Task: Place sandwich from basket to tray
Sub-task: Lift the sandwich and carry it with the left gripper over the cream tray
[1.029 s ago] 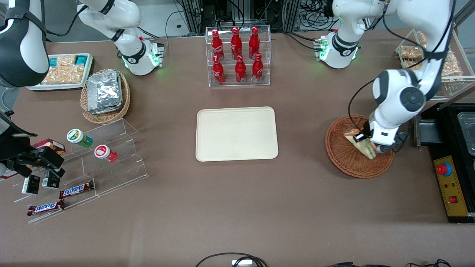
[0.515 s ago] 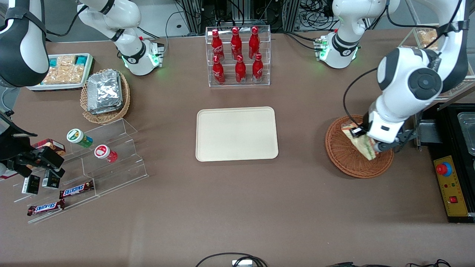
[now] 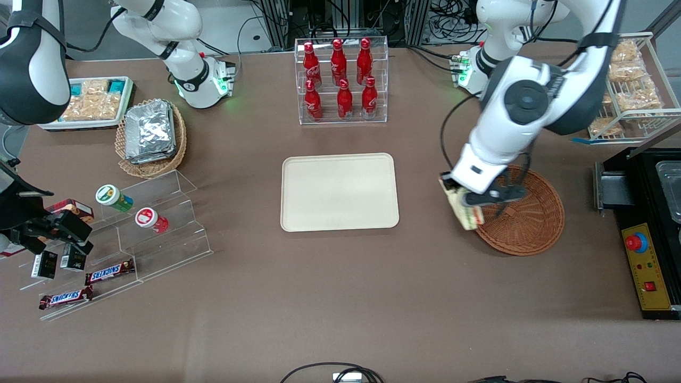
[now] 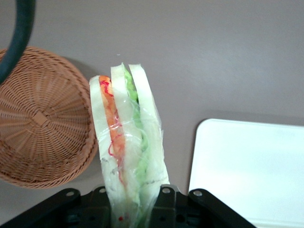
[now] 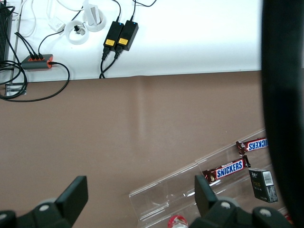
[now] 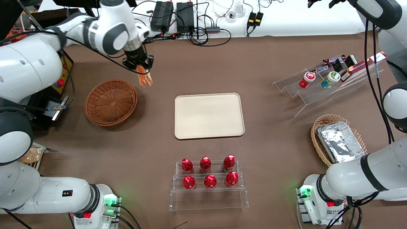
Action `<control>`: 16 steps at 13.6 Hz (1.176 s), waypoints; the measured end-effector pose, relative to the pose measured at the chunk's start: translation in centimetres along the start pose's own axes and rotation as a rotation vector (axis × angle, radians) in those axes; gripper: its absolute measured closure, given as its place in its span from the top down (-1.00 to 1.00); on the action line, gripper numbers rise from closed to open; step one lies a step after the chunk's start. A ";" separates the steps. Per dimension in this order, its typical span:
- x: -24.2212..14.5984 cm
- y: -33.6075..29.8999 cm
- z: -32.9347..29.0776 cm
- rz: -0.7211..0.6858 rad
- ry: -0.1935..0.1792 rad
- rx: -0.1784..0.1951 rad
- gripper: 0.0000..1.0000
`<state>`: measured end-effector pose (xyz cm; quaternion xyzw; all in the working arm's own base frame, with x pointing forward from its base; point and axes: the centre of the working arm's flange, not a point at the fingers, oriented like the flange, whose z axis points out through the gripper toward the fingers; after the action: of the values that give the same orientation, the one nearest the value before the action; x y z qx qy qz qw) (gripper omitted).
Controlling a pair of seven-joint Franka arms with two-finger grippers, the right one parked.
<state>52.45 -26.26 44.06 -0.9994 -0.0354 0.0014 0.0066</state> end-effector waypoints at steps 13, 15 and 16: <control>-11.9 18.8 14.5 0.244 0.001 0.069 -0.60; -12.9 19.7 17.6 0.240 -0.002 0.089 -0.60; -13.3 19.9 18.8 0.244 -0.011 0.097 -0.60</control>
<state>40.53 -46.78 25.00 -0.9947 0.0864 0.0094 0.0544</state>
